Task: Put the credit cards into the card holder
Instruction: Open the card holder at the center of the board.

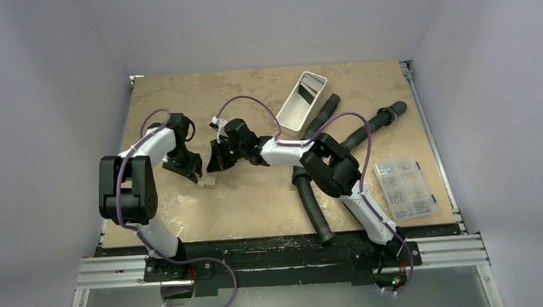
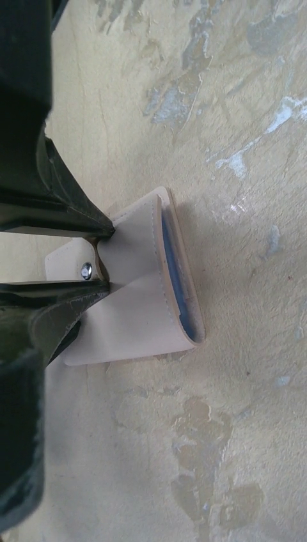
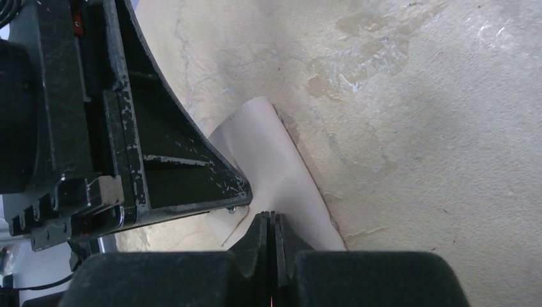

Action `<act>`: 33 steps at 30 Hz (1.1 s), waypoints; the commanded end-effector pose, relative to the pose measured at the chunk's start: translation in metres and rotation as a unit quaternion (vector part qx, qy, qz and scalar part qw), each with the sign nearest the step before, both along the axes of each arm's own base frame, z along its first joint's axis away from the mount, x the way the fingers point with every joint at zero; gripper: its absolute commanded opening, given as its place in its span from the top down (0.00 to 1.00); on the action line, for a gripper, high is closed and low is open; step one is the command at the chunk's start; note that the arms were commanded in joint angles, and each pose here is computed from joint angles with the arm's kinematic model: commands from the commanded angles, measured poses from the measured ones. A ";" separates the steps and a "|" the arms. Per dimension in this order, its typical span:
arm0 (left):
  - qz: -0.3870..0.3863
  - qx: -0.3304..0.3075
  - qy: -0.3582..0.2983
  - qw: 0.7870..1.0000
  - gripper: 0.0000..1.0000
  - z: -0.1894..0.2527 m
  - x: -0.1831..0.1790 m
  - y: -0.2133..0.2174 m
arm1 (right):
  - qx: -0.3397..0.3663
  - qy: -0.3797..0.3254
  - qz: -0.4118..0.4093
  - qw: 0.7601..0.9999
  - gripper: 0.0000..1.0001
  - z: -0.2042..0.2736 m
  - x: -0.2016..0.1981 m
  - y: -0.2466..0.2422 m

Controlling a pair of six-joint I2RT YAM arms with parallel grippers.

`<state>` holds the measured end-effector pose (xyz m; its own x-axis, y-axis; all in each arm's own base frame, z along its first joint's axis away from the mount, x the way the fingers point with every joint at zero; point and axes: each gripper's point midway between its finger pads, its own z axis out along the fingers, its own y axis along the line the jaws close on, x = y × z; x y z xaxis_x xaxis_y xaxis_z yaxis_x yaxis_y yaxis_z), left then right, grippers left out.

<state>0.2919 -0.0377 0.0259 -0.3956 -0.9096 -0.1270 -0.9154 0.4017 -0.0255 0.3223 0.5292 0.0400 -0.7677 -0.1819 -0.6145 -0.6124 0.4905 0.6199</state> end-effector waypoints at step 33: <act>-0.192 0.055 -0.257 0.945 0.48 0.084 -0.048 0.007 | -0.097 -0.033 0.021 0.995 0.97 -0.031 0.000 -0.017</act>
<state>0.2160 -0.0375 0.0723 -0.5318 -0.7799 -0.3302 -0.7055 0.6236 -0.3368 0.3213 0.5314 0.0409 -0.7622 -0.2032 -0.6146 -0.6183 0.5098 0.5981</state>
